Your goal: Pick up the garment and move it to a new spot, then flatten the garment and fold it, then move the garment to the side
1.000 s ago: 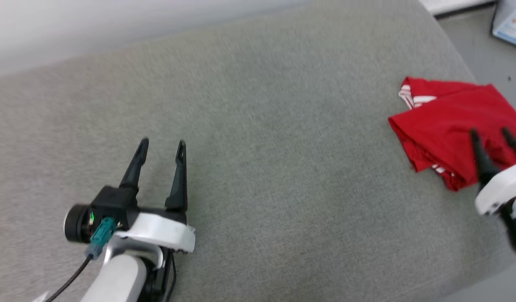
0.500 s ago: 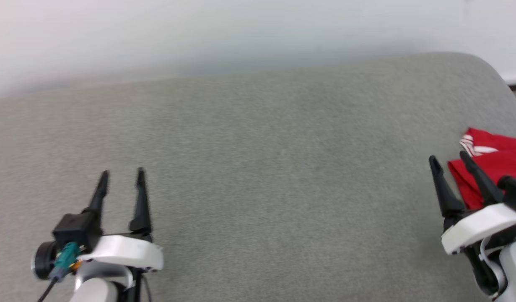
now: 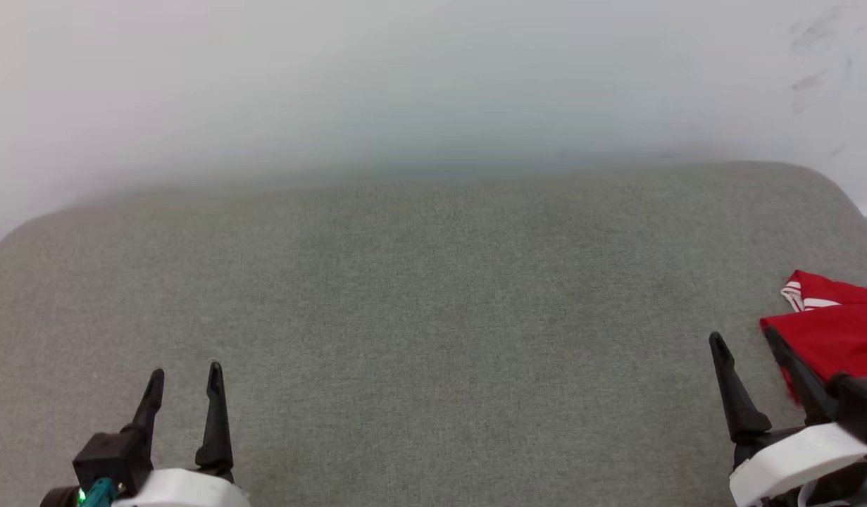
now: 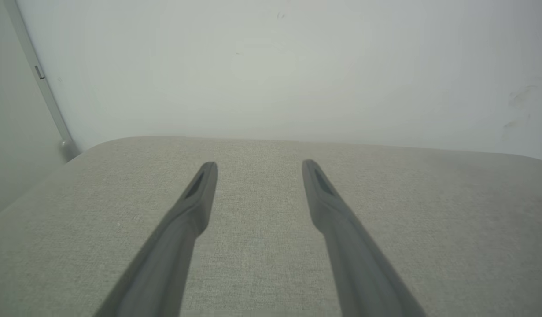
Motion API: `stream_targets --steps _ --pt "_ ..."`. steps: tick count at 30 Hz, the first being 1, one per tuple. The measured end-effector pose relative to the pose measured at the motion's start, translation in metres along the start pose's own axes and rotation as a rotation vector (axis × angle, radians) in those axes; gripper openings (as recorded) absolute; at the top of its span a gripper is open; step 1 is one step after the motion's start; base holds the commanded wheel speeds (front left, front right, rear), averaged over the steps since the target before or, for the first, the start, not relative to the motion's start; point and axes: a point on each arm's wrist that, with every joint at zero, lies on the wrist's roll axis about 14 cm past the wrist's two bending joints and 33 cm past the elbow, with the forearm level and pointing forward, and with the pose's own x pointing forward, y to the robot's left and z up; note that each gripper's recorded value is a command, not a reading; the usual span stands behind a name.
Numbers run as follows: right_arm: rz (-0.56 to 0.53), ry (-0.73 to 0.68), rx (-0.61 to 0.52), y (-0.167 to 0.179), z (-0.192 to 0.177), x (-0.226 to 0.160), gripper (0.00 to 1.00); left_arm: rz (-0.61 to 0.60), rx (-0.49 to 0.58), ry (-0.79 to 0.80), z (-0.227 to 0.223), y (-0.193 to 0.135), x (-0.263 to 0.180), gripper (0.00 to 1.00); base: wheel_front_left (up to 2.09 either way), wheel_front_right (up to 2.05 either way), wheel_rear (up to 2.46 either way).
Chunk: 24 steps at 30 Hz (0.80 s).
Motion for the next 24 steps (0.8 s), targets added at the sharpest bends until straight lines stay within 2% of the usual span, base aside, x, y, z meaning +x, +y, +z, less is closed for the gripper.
stream_targets --steps 11,24 --pt "-0.001 -0.025 -0.011 0.006 0.019 -0.012 1.00 -0.015 -0.011 0.035 -0.011 -0.004 -0.011 1.00 0.00 0.00 0.00" --pt "0.009 -0.020 -0.011 0.010 0.017 -0.013 1.00 -0.016 -0.005 0.042 -0.013 -0.004 -0.011 1.00 0.00 0.00 0.00"
